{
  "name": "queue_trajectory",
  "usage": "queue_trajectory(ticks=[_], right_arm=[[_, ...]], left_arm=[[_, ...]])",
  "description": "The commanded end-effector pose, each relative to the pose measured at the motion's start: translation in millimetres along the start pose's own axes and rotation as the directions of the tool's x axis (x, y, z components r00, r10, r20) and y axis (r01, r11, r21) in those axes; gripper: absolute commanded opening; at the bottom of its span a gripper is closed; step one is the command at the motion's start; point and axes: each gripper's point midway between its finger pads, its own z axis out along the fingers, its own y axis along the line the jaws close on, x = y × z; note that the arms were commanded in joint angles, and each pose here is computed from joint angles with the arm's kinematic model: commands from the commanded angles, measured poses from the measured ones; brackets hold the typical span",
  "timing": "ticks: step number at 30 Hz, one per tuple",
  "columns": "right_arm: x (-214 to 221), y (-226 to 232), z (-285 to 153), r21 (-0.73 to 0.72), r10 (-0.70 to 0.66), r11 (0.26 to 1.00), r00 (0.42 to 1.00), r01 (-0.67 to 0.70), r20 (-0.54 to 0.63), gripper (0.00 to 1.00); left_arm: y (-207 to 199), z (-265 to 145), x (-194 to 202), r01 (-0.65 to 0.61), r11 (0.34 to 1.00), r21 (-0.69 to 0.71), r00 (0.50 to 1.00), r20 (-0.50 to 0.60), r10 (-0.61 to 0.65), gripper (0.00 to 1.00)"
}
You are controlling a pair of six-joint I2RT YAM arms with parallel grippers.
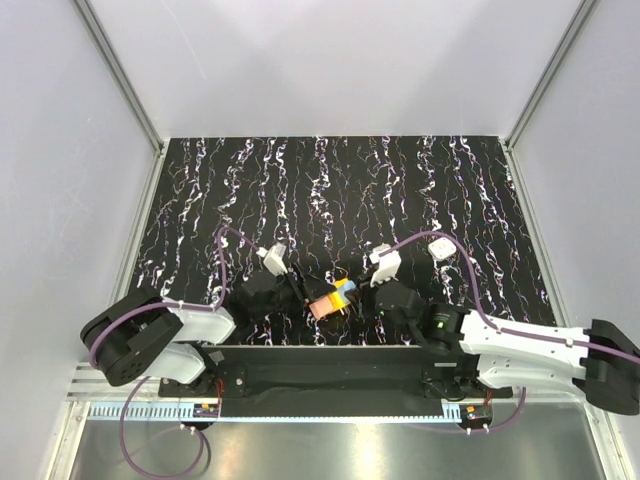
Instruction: Pull the plug off the socket
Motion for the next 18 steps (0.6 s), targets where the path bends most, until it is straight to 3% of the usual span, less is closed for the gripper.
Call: queue_trajectory(ticks=[1, 6, 9, 13, 17, 18], right_arm=[[-86, 2, -20, -0.019, 0.181, 0.983, 0.957, -0.181, 0.228, 0.00], [-92, -29, -20, -0.015, 0.285, 0.957, 0.935, -0.288, 0.213, 0.00], [-75, -29, -14, -0.009, 0.321, 0.947, 0.940, -0.322, 0.117, 0.00], [-81, -27, -14, -0.024, 0.337, 0.941, 0.935, -0.337, 0.106, 0.00], [-91, -57, -25, 0.144, 0.227, 0.958, 0.964, -0.247, 0.139, 0.00], [-84, -76, -30, 0.247, 0.185, 0.946, 0.976, -0.209, 0.119, 0.00]], left_arm=[[68, -10, 16, -0.062, 0.974, -0.219, 0.998, -0.030, 0.057, 0.00], [67, -9, 18, -0.061, 0.978, -0.200, 0.998, -0.036, 0.055, 0.00], [66, -11, 15, -0.066, 0.975, -0.211, 0.998, -0.026, 0.062, 0.00], [55, -16, 8, -0.087, 0.977, -0.196, 0.996, -0.011, 0.086, 0.00], [48, -21, 1, -0.123, 0.971, -0.203, 0.992, -0.006, 0.124, 0.00], [47, -22, 2, -0.126, 0.971, -0.204, 0.992, -0.009, 0.127, 0.00]])
